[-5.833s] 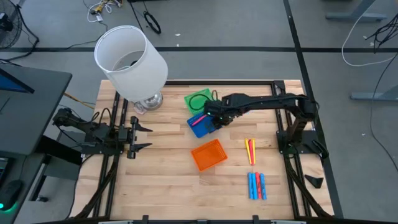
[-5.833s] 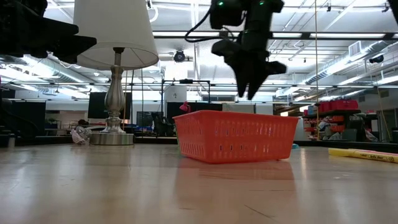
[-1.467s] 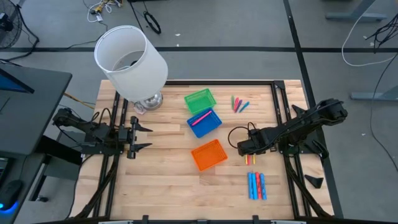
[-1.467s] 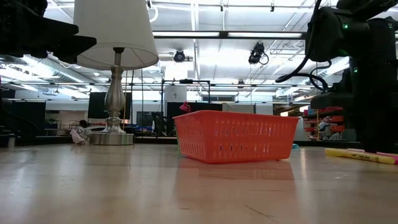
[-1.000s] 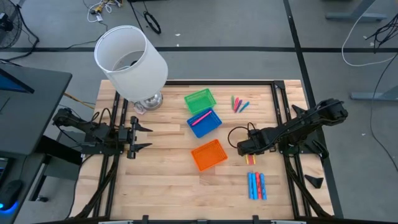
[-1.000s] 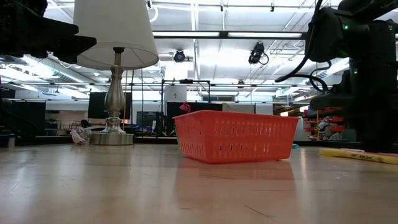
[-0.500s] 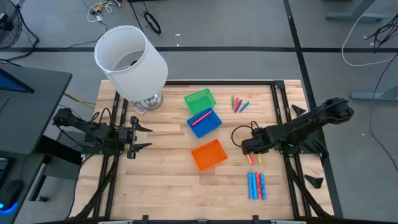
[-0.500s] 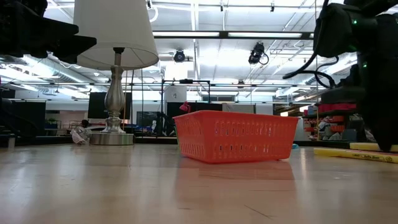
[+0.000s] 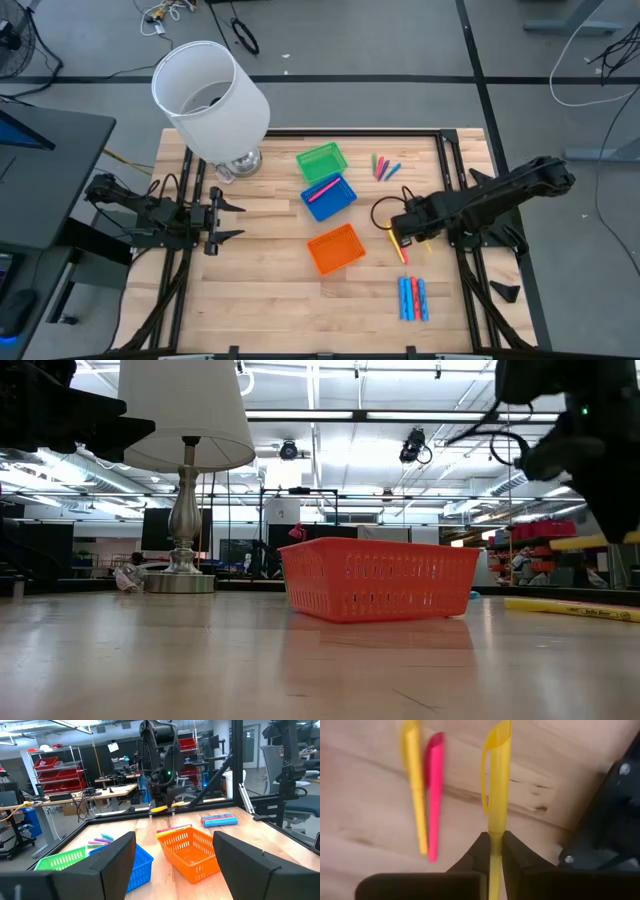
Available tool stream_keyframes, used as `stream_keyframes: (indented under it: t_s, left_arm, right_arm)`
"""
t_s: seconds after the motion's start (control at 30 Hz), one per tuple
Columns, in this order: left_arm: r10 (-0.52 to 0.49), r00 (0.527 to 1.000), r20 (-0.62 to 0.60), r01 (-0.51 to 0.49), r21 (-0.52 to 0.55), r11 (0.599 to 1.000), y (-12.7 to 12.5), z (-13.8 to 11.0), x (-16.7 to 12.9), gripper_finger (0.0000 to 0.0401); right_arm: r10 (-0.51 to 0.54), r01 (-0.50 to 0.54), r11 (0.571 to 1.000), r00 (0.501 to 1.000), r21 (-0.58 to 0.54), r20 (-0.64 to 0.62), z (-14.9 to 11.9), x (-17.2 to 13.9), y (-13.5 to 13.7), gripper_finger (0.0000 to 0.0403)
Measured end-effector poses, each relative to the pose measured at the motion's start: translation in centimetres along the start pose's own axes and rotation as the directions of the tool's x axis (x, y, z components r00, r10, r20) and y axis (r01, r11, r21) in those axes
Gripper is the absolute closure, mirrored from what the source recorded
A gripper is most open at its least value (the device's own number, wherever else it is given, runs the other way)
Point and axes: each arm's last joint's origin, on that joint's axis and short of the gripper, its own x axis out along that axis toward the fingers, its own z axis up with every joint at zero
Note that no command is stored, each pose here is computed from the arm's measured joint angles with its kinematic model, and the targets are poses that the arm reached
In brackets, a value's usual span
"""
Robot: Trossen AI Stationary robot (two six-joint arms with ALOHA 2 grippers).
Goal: Pick & Place Markers
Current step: Put the right yellow pen into the blue bin
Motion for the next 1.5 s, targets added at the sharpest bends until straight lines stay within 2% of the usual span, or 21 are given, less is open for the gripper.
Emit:
stream_keyframes:
  t_s: [0.2, 0.43, 0.57, 0.77, 1.0, 1.17, 1.3, 1.5]
  left_arm:
    - [0.000, 1.000, 0.000, 0.000, 0.000, 1.000, 0.0, 0.0, 0.0, 0.0128]
    - [0.000, 1.000, 0.000, 0.000, 0.000, 1.000, 0.0, 0.0, 0.0, 0.0128]
    - [0.000, 1.000, 0.000, 0.000, 0.000, 1.000, 0.0, 0.0, 0.0, 0.0128]
    - [0.000, 1.000, 0.000, 0.000, 0.000, 1.000, 0.0, 0.0, 0.0, 0.0128]
    - [0.000, 1.000, 0.000, 0.000, 0.000, 1.000, 0.0, 0.0, 0.0, 0.0128]
    - [0.000, 1.000, 0.001, 0.000, 0.000, 1.000, 0.0, 0.0, 0.0, 0.0128]
    - [0.000, 1.000, 0.000, 0.000, 0.000, 1.000, 0.0, 0.0, 0.0, 0.0128]
    - [0.000, 1.000, 0.001, 0.000, 0.000, 1.000, 0.0, 0.0, 0.0, 0.0128]
  right_arm:
    - [0.050, -0.044, 0.981, 0.998, -0.190, 0.028, 0.4, -2.2, 0.6, 0.0381]
    - [0.084, -0.066, 0.863, 0.996, -0.500, 0.014, 0.4, -3.0, 0.9, 0.0382]
    - [0.085, -0.060, 0.751, 0.996, -0.657, 0.007, 0.4, -3.0, 0.9, 0.0382]
    - [0.085, -0.039, 0.525, 0.996, -0.850, 0.007, 0.4, -3.0, 0.9, 0.0382]
    - [0.084, -0.020, 0.311, 0.996, -0.950, 0.006, 0.4, -3.0, 0.9, 0.0382]
    - [0.084, -0.011, 0.199, 0.996, -0.980, 0.006, 0.4, -3.0, 0.9, 0.0382]
    - [0.085, -0.006, 0.139, 0.996, -0.990, 0.006, 0.4, -3.0, 0.9, 0.0382]
    - [0.072, 0.011, 0.118, 0.997, -0.993, 0.020, 1.1, -2.8, 1.0, 0.0382]
